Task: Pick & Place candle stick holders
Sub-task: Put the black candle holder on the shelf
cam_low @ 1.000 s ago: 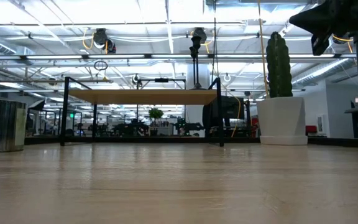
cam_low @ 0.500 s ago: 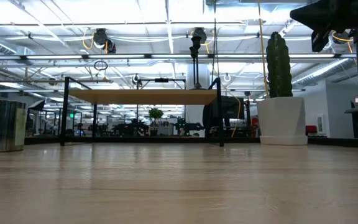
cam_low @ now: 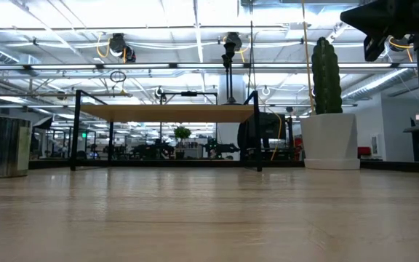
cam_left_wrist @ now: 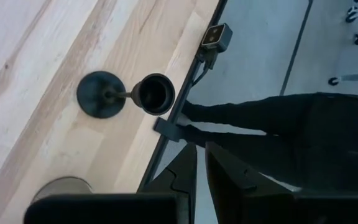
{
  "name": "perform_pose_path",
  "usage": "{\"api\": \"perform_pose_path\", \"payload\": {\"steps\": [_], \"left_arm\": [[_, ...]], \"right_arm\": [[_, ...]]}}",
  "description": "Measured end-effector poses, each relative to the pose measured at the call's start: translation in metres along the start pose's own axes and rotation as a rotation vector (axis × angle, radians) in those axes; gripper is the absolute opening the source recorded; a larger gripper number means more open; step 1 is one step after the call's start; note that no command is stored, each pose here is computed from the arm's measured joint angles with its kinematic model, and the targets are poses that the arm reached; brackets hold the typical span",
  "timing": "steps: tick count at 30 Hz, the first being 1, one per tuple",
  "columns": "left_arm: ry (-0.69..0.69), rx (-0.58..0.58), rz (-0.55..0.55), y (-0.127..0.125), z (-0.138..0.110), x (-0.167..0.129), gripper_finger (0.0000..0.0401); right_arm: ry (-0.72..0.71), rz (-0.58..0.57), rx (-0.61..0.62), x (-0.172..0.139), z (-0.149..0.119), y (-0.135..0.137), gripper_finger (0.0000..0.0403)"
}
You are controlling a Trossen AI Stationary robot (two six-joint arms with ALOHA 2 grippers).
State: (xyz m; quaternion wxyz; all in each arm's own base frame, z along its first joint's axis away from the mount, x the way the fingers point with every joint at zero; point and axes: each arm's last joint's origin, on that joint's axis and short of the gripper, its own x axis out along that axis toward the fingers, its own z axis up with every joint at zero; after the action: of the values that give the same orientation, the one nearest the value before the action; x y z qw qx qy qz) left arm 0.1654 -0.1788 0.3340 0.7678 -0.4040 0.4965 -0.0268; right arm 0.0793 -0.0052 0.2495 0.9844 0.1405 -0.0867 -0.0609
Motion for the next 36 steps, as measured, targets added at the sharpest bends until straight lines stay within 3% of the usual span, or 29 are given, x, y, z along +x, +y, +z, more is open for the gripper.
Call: {"api": "perform_pose_path", "payload": {"steps": [13,30,36], "left_arm": [[-0.103,-0.07,0.024,0.0014,0.0031,-0.0001,0.0037],[-0.032,-0.167,0.047,0.0044,0.0004,-0.0001,0.0038],[-0.035,-0.187,0.047,0.0044,0.0005,-0.0001,0.008]], "right_arm": [[0.0,0.0,0.0,0.0,0.0,0.0,0.0],[0.0,0.0,0.0,0.0,0.0,0.0,0.0],[-0.001,0.001,0.001,0.0,0.0002,0.0001,0.0]]}}
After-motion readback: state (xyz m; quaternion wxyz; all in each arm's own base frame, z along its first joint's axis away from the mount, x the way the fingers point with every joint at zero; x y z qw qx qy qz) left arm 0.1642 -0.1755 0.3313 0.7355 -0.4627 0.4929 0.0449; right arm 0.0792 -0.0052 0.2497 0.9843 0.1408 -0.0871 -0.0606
